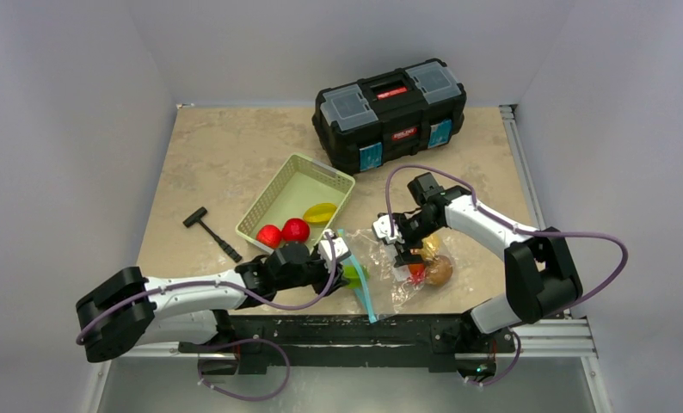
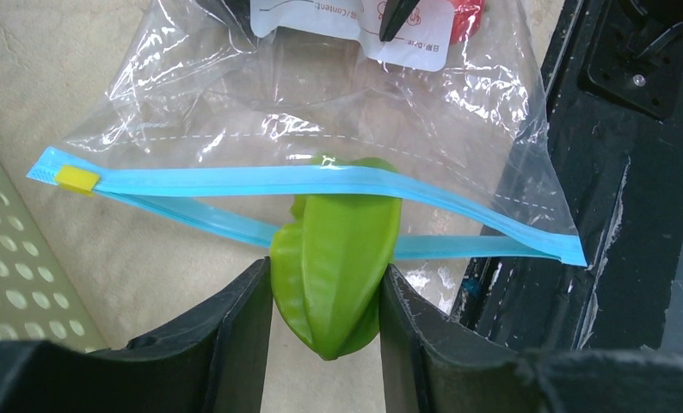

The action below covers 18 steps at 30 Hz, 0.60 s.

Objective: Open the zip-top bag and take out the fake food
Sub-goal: Pick up the fake fruit from the zipper food storage bag.

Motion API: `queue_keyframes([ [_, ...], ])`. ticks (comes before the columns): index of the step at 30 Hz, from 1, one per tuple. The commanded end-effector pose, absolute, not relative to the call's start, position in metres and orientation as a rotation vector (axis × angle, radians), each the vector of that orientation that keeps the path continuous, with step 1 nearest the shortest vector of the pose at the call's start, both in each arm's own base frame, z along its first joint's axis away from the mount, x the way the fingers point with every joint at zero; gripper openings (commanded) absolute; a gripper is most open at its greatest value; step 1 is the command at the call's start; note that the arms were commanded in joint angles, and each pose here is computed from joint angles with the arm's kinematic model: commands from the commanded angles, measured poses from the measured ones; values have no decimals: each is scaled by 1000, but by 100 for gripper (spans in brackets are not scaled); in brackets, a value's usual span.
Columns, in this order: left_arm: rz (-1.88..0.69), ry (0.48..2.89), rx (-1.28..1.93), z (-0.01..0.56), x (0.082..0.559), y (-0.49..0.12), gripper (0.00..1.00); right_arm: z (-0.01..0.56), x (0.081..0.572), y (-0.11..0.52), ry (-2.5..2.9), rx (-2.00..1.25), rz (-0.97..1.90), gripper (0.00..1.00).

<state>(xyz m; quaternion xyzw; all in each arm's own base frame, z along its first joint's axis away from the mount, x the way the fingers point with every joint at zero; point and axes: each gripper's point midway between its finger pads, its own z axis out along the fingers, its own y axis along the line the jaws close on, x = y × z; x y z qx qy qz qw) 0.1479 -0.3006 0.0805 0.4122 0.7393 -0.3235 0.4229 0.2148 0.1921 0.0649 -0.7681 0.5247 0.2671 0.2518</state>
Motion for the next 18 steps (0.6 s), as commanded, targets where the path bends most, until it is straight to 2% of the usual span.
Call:
queue_keyframes([
  [1, -850, 1829, 1010, 103, 146, -305, 0, 70, 216, 193, 1382, -2090, 708, 82],
  [18, -815, 1858, 964, 119, 134, -271, 0, 70, 215, 193, 1379, -2093, 712, 82],
])
